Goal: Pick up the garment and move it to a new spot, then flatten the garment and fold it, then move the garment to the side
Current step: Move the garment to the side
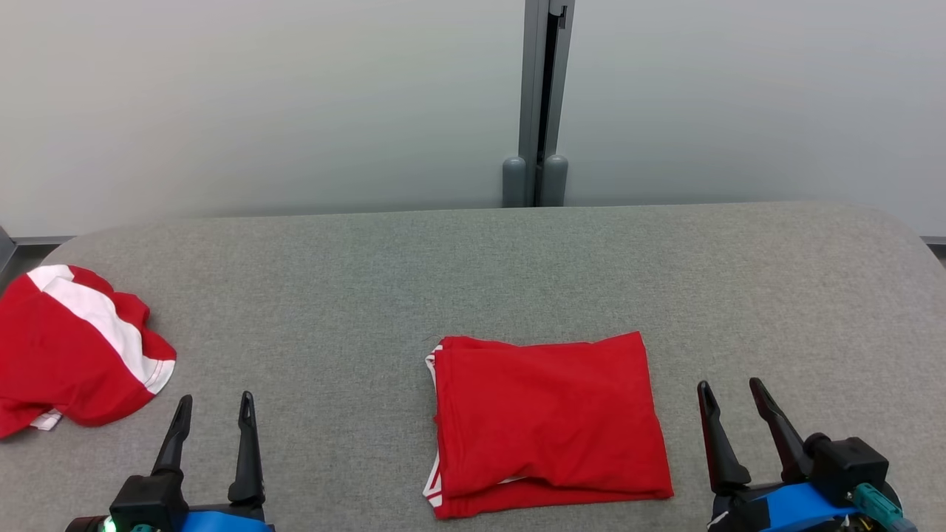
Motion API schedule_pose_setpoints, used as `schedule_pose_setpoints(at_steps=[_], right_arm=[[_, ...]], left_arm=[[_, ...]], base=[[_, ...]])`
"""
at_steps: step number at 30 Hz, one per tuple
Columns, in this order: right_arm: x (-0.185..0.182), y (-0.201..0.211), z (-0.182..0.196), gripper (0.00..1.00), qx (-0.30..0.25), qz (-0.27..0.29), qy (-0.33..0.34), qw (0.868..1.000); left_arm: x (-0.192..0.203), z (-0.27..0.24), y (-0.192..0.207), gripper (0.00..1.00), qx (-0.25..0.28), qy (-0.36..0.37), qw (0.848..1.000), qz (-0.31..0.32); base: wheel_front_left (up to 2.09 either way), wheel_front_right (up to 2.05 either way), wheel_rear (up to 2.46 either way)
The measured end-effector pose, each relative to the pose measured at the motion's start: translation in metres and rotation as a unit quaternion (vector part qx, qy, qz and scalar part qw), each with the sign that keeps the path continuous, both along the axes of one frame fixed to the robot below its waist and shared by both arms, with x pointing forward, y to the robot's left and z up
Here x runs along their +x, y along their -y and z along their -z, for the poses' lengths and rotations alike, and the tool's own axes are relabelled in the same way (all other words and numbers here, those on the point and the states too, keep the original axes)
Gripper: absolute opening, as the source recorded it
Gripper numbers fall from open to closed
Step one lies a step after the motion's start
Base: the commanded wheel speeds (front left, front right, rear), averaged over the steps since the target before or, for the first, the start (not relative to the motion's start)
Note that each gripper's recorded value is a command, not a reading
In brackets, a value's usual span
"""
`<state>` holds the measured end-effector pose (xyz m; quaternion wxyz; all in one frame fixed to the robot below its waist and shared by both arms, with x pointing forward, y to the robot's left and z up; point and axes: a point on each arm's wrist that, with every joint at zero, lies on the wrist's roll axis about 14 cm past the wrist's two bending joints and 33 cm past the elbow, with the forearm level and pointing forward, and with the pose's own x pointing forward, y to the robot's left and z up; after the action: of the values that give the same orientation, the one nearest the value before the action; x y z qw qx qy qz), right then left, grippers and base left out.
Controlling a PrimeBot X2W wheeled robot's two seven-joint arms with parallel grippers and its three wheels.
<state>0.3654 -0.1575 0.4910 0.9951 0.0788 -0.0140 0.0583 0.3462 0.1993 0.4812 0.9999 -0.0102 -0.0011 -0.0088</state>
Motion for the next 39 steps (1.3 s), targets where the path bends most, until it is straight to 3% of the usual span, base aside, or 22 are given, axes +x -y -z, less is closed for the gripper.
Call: schedule_pose_setpoints(at_steps=[18, 31, 39], right_arm=[[-0.001, -0.005, 0.014, 1.00, -0.007, -0.008, -0.023, 1.000], [0.050, -0.034, -0.013, 1.00, -0.037, -0.053, 0.006, 0.998], [0.066, -0.044, 0.028, 1.00, -0.053, -0.071, -0.064, 0.994]], left_arm=[[0.001, 0.002, -0.001, 1.00, 0.000, -0.003, 1.000, -0.001], [0.008, 0.007, 0.000, 1.00, -0.005, -0.012, 1.000, -0.002], [0.014, 0.013, -0.006, 1.00, -0.006, -0.021, 1.000, -0.011]], base=[[0.00, 0.00, 0.00], [0.00, 0.00, 0.00], [0.00, 0.00, 0.00]])
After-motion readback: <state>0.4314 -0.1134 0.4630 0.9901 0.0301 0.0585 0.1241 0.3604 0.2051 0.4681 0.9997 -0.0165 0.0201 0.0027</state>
